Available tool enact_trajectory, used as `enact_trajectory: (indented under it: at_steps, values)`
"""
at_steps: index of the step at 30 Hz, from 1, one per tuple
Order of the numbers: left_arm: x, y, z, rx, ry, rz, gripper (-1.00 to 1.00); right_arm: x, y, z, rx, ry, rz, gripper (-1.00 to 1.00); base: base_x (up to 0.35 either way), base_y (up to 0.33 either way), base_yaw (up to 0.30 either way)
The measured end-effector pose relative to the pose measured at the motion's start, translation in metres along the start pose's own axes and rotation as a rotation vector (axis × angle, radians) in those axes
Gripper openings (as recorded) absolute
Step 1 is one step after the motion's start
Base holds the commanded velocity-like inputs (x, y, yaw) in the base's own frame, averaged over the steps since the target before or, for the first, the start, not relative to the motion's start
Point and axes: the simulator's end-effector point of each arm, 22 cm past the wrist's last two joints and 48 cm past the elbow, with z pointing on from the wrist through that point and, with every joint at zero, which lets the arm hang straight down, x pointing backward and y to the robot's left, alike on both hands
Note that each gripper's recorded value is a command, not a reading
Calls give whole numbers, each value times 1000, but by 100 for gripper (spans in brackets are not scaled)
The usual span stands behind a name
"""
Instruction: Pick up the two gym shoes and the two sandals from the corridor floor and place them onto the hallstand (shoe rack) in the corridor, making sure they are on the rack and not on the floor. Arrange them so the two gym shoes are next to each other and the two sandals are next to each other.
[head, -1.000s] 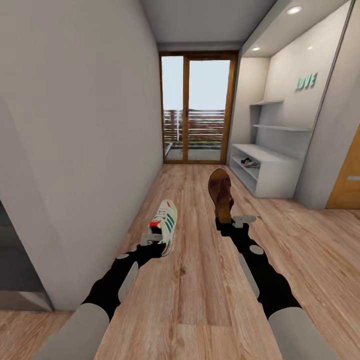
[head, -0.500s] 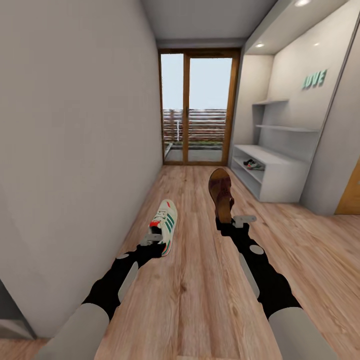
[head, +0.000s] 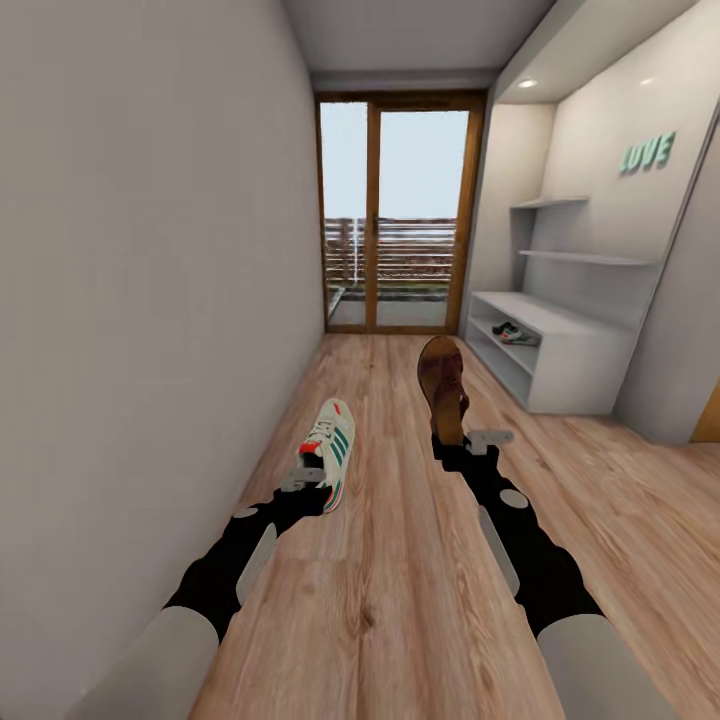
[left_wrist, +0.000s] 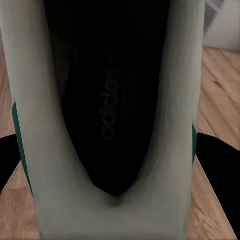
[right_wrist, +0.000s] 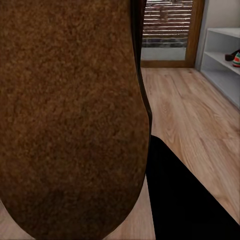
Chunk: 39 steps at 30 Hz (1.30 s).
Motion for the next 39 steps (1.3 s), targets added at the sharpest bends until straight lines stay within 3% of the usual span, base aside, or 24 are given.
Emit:
enact_trajectory:
  at_steps: [39]
  values:
    - [0,0,0,0,-1,0,-100,1,0,0,-1,3,-3,-100,346,0,0]
